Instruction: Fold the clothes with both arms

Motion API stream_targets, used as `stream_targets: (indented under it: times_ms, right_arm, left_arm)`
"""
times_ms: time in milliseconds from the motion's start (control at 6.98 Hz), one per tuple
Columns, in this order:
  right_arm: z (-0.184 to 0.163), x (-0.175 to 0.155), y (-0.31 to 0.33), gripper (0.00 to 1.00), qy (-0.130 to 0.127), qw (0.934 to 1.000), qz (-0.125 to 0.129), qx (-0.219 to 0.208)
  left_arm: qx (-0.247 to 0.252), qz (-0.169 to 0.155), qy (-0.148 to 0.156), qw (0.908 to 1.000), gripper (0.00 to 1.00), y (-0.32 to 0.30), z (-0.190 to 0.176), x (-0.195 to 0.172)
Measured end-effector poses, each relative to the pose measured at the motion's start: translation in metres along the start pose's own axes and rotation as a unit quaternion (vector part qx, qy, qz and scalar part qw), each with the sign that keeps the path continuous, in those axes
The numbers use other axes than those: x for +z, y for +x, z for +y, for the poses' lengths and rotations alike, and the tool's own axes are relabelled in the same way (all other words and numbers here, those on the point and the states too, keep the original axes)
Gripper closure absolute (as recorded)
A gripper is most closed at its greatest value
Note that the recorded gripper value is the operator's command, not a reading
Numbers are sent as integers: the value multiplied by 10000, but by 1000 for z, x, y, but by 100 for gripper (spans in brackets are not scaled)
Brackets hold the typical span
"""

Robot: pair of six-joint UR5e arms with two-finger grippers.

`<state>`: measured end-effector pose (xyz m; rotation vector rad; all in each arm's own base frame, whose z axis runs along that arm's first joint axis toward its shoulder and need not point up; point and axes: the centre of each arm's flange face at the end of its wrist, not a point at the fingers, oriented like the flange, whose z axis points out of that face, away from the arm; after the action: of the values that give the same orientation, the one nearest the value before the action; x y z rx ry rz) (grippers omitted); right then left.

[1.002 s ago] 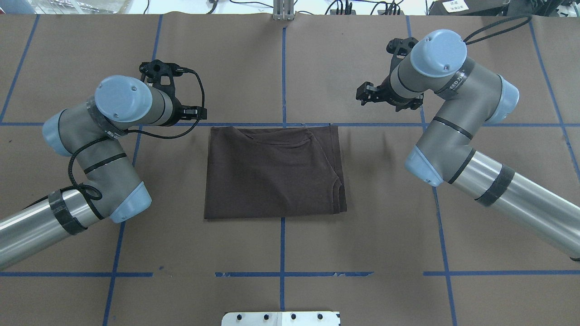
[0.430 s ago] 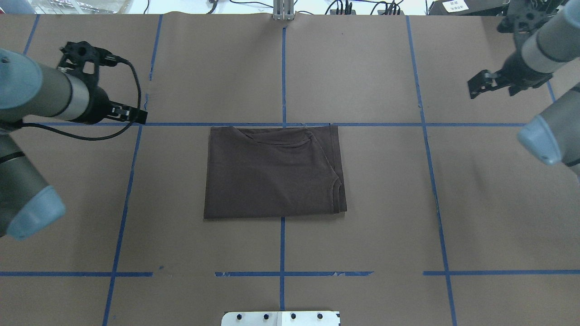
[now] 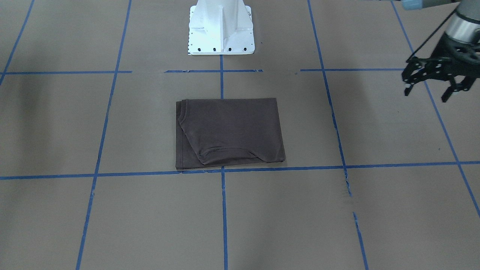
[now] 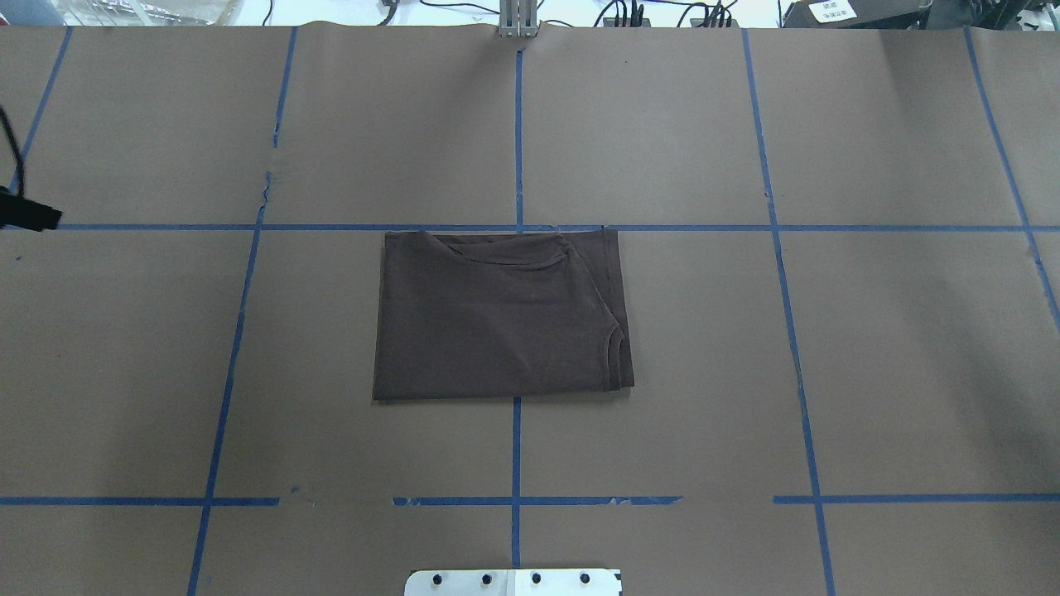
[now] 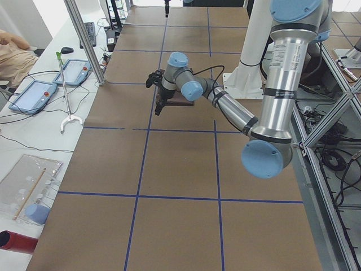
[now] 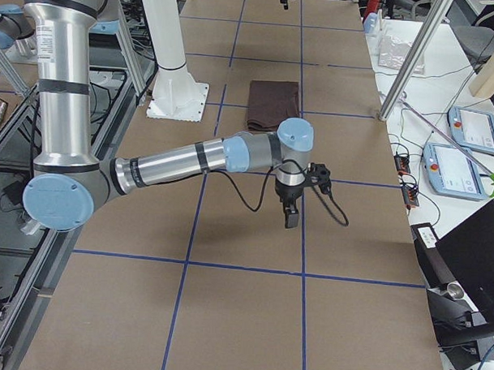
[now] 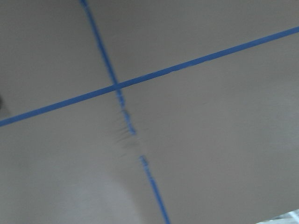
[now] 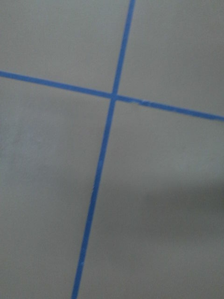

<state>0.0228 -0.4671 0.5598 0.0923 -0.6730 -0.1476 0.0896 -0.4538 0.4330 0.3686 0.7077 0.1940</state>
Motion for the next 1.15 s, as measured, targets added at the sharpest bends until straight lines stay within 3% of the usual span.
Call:
stream_targets:
  times_ms: [286, 430, 716, 1145]
  right_arm:
    - [75, 20, 53, 0, -322, 9985, -98, 420]
    - [94, 26, 62, 0, -400, 9972, -200, 600]
    - [109, 30, 67, 0, -411, 9951, -487, 753]
    - [117, 29, 69, 0, -413, 9950, -441, 798]
  left_arm:
    - [-857, 222, -298, 9956, 0, -121, 54, -4]
    - [-854, 234, -382, 9953, 0, -159, 78, -1]
    - [-667, 256, -723, 9948, 0, -198, 132, 19]
    - [-554, 59, -808, 9952, 0, -210, 136, 30]
